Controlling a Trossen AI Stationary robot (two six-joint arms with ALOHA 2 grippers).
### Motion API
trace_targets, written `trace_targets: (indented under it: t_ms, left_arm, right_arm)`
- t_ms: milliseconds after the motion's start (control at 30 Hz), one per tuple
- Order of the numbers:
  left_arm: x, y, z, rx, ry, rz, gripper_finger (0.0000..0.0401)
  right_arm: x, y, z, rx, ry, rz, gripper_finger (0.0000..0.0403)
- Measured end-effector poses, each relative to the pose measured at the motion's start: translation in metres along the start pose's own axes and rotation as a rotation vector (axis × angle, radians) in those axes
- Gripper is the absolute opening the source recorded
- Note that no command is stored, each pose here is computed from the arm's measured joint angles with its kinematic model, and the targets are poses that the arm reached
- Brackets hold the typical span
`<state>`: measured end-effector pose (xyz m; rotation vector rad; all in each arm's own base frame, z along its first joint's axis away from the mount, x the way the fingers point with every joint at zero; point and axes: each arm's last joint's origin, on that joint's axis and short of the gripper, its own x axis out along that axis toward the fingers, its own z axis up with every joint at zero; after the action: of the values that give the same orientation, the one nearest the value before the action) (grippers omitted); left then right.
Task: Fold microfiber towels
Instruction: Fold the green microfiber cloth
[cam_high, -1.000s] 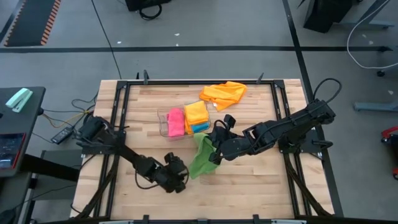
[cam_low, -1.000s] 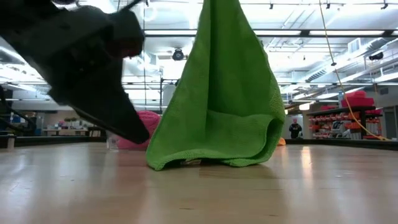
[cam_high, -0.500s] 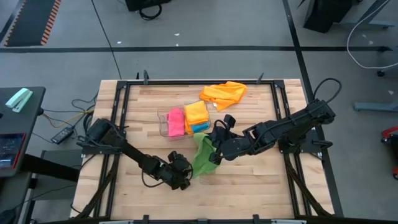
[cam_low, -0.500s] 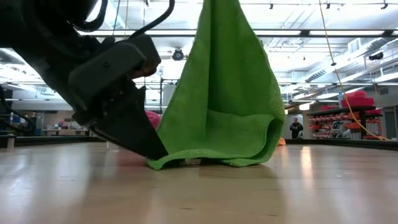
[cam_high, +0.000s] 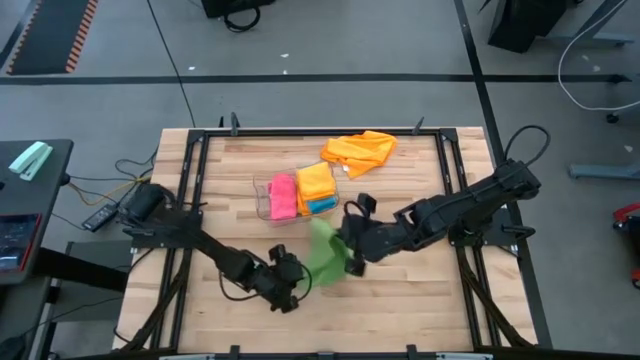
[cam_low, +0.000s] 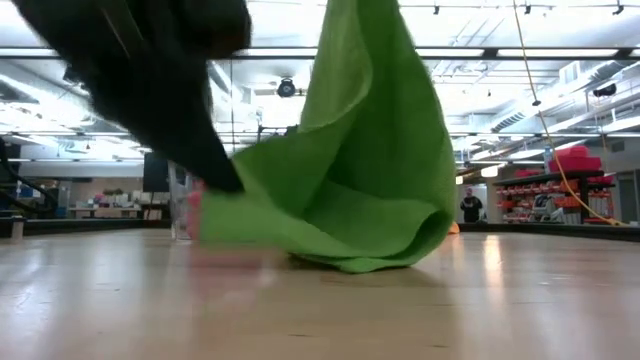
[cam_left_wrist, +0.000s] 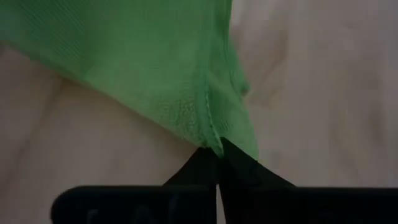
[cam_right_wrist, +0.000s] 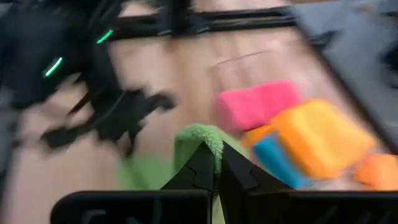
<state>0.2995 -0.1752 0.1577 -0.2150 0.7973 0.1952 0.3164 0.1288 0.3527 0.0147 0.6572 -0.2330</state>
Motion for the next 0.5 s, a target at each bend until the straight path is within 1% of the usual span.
trace_targets:
  t_ms: [67, 133, 267, 333, 400, 500]
  left_arm:
    - [-0.019, -0.005, 0.012, 0.076, 0.008, -0.016, 0.0017]
    - [-0.042, -0.009, 0.028, 0.168, -0.003, -0.053, 0.002]
    - [-0.09, -0.016, 0.067, 0.331, -0.063, -0.213, 0.001]
    - [-0.114, -0.017, 0.086, 0.373, -0.109, -0.284, 0.0007]
    - [-0.139, -0.015, 0.102, 0.402, -0.138, -0.322, 0.001]
    - [-0.17, -0.01, 0.119, 0.42, -0.151, -0.33, 0.002]
  right_arm:
    - [-0.009, 0.005, -0.001, -0.017, 0.032, 0.083, 0.0014]
    - [-0.024, 0.011, 0.002, -0.021, 0.027, 0.165, 0.0014]
    - [-0.059, 0.02, 0.01, -0.021, -0.023, 0.287, 0.0014]
    - [-0.079, 0.025, 0.015, -0.028, -0.047, 0.348, 0.0014]
    - [-0.098, 0.03, 0.02, -0.032, -0.075, 0.398, 0.0014]
    - [-0.123, 0.033, 0.028, -0.033, -0.11, 0.457, 0.0014]
